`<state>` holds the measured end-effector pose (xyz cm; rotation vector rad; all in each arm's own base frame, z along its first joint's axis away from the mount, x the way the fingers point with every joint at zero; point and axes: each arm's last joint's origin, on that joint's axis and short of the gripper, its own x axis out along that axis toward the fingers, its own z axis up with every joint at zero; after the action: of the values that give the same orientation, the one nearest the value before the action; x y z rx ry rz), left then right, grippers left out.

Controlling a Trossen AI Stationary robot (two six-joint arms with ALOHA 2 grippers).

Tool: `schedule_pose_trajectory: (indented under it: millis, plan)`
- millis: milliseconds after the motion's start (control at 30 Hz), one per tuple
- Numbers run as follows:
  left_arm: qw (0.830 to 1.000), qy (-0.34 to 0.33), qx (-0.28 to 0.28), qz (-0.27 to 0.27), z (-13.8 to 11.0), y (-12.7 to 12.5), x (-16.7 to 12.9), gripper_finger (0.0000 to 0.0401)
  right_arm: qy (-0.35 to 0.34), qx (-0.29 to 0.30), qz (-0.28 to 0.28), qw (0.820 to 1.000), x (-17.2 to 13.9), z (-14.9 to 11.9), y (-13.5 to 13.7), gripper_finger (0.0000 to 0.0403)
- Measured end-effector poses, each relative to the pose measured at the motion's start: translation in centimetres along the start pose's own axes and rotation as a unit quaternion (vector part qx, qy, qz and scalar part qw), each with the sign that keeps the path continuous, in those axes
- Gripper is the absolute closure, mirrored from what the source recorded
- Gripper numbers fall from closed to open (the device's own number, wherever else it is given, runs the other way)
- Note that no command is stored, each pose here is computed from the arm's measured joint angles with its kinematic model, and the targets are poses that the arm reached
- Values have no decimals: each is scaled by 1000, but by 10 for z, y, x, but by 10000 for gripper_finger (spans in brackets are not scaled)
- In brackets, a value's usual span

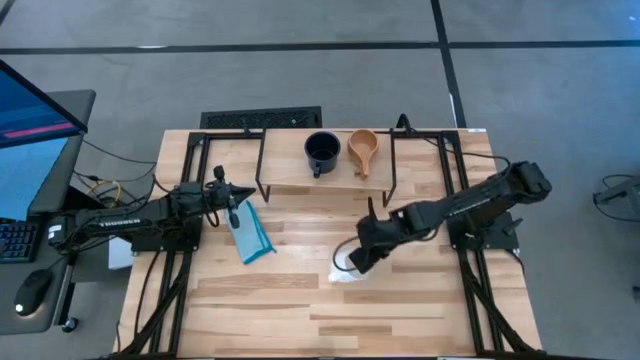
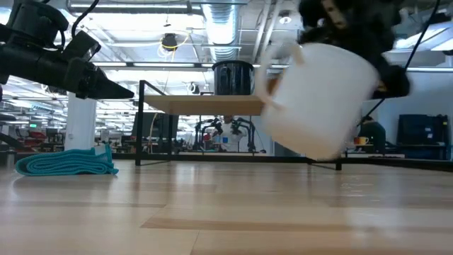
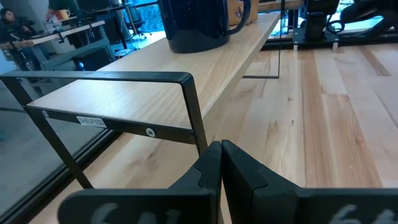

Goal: Stack small to large cups/mugs on shelf
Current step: Put the white mug on the shelf

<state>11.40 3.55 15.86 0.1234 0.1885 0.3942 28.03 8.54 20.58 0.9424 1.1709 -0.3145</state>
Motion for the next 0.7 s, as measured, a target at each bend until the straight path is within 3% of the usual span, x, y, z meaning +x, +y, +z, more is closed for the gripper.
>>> schedule_pose_trajectory:
  millis: [367, 500, 700]
  plan:
    - [1000, 0, 0, 0, 0, 0, 0, 401, -76, -104, 35, 991, -28, 26, 27, 393]
    - [1000, -1, 0, 0, 0, 0, 0, 401, -49, -124, -19, 991, -22, 32, 36, 393]
    - [1000, -5, -1, -5, 1, 0, 0, 401, -4, -195, -78, 978, 3, 50, 70, 393]
